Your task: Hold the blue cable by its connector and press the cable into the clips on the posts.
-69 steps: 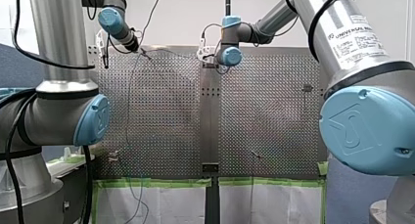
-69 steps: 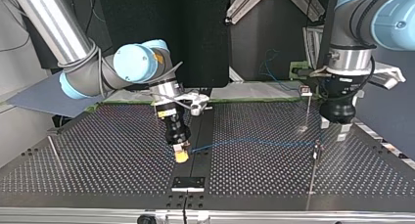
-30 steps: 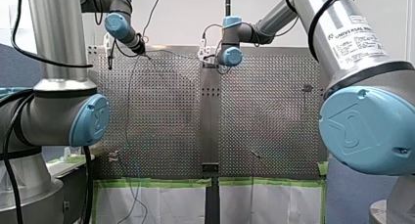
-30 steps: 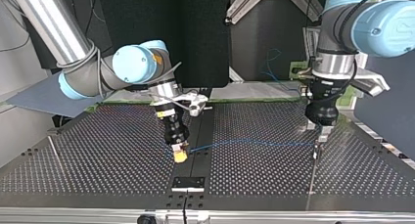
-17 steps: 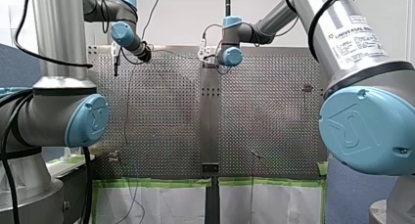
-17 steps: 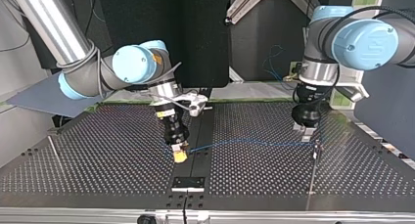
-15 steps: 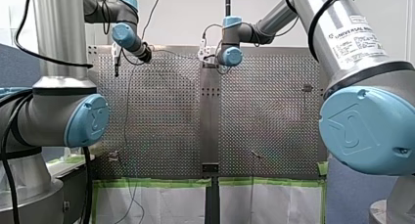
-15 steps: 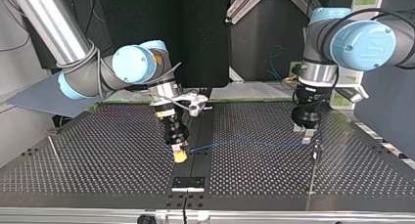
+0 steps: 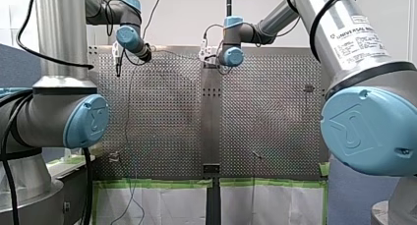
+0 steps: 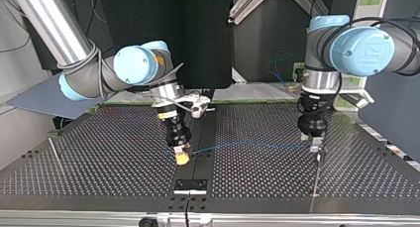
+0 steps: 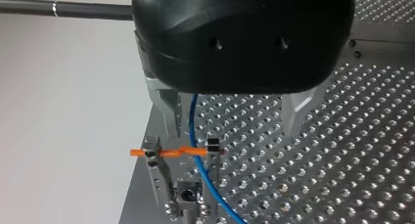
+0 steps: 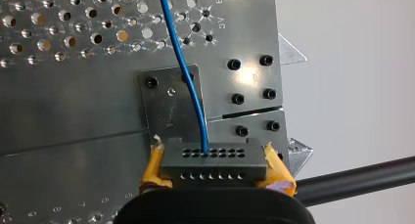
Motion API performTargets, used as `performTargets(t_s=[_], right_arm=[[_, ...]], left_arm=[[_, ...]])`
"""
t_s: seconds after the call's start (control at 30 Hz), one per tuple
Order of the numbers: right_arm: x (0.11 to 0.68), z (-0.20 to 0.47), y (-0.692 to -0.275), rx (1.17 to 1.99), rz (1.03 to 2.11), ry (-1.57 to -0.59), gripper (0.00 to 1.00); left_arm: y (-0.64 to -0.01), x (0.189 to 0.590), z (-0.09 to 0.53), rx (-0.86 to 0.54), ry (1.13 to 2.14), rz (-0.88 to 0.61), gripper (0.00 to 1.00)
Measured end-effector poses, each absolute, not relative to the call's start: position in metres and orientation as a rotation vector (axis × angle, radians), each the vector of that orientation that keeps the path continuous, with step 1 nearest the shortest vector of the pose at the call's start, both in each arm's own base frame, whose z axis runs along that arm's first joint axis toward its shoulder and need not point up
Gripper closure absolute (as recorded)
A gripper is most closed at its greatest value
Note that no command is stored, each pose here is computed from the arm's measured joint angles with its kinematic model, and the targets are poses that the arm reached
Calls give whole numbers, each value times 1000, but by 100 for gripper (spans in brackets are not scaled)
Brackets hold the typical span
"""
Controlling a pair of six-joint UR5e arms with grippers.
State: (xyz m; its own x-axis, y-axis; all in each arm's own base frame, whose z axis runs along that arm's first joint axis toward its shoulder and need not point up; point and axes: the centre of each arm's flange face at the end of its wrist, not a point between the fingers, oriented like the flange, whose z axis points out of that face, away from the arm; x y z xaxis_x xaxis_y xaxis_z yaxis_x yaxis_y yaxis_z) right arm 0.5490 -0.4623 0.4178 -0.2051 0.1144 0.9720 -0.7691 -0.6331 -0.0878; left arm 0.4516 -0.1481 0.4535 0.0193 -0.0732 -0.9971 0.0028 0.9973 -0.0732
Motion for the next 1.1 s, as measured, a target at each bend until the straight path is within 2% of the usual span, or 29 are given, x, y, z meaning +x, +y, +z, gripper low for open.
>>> performTargets(t_s=[0.2,0.6,1.1], right_arm=[[549,417,-462,1455,1895,-787,98],[550,415,-463,1458,1893,-789,98],[550,412,-464,1463,1887,-789,98]], left_arm=[[-155,459,462,-47,1512,-78,1],[-166,486,456,-63,1517,-60,1],[-167,489,457,-80,1501,-38,1]])
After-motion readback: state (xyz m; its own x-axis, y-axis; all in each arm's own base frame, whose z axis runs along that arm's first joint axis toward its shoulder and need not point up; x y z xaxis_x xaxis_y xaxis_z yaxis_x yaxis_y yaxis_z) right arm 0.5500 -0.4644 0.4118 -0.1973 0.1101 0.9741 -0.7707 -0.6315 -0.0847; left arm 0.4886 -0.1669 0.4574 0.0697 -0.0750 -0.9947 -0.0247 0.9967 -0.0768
